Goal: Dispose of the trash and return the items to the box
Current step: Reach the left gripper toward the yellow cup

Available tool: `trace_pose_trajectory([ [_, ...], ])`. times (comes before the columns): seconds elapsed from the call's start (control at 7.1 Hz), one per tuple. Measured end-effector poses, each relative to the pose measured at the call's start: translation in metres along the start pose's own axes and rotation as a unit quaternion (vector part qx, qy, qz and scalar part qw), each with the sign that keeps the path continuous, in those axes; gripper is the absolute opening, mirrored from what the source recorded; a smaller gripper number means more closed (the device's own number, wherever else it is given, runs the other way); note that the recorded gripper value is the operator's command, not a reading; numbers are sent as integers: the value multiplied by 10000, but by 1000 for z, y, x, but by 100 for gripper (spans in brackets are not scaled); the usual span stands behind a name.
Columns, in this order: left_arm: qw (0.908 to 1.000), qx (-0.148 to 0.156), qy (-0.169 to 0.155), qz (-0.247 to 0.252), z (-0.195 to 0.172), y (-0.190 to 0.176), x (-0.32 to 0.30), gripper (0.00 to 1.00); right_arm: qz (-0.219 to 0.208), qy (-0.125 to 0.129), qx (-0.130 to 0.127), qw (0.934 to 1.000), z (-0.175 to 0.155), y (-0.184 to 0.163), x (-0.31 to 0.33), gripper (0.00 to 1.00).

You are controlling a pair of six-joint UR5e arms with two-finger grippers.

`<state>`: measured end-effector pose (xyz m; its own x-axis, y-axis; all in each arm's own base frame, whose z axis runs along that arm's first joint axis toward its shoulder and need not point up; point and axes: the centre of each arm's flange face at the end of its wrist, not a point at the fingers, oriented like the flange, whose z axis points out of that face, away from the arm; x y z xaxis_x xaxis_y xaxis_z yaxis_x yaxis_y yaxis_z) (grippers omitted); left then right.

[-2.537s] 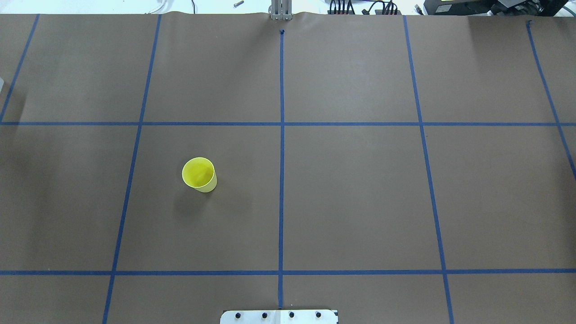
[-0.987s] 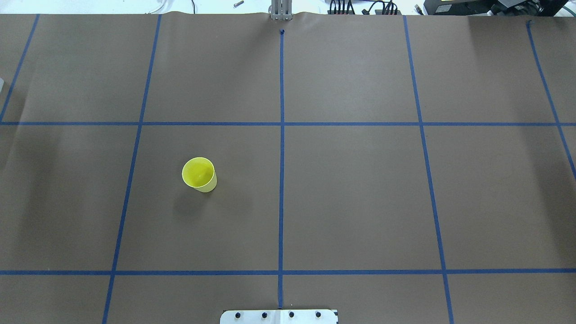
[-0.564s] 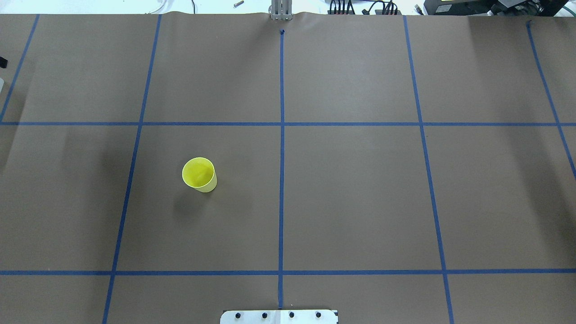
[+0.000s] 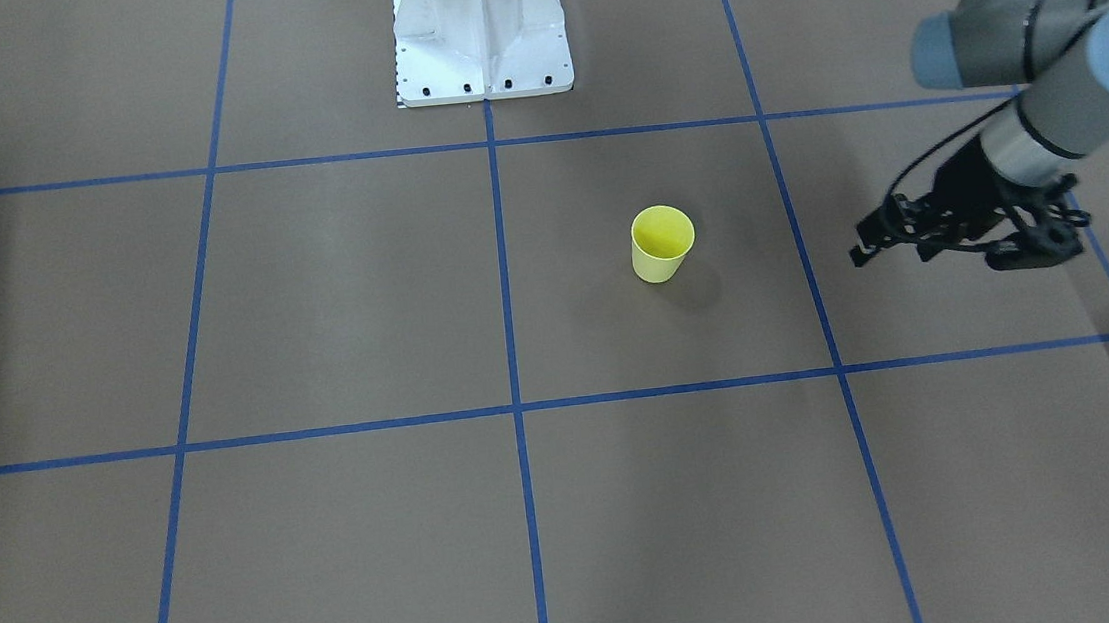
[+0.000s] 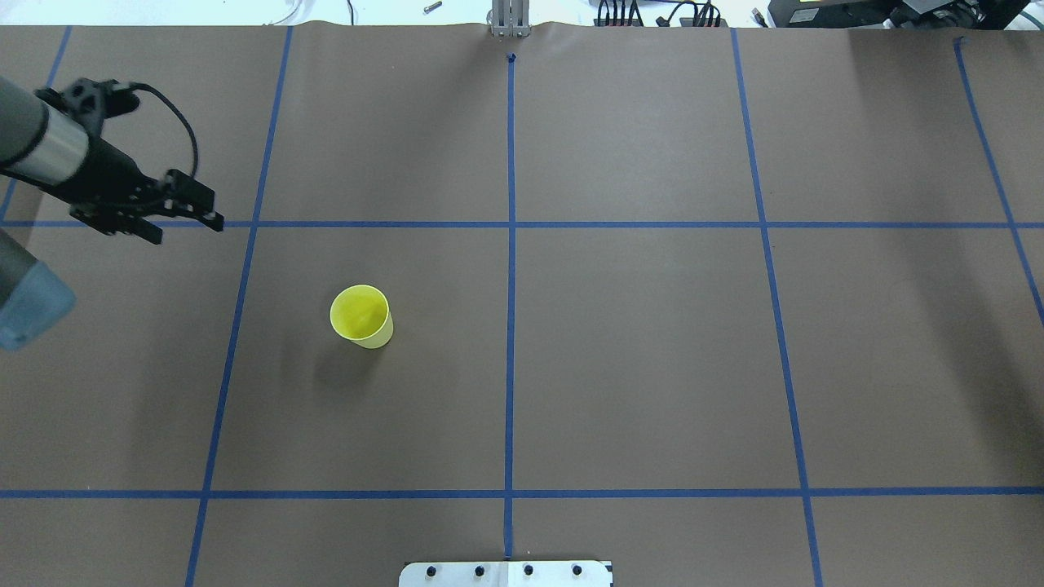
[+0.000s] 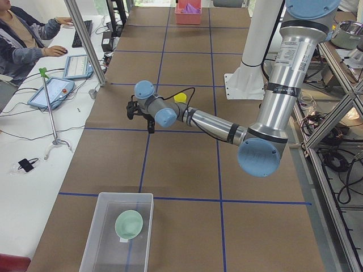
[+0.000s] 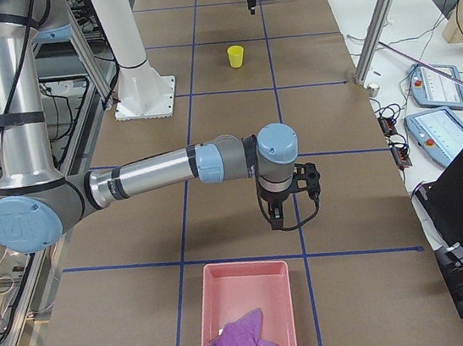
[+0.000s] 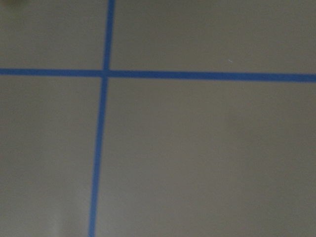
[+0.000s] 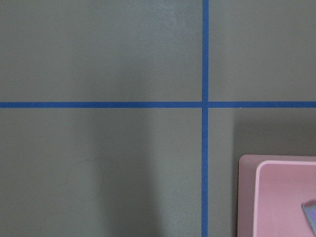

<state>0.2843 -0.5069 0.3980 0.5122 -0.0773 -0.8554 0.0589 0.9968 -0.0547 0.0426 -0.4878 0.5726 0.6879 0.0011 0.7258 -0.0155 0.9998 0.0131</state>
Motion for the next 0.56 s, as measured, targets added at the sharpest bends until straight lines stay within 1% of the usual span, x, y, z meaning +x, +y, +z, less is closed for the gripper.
trace_pose_trajectory([
  [0.28,9985,-115,-530,62,29,63,74,97,-44,-63,-105,9999,10,-1,-11,100],
  [0.42,9974,-158,-695,127,43,86,99,97,-2,-102,-145,9998,13,-1,-15,100],
  [0.56,9968,-214,-756,146,59,104,123,97,31,-119,-177,9998,16,-1,-18,100],
])
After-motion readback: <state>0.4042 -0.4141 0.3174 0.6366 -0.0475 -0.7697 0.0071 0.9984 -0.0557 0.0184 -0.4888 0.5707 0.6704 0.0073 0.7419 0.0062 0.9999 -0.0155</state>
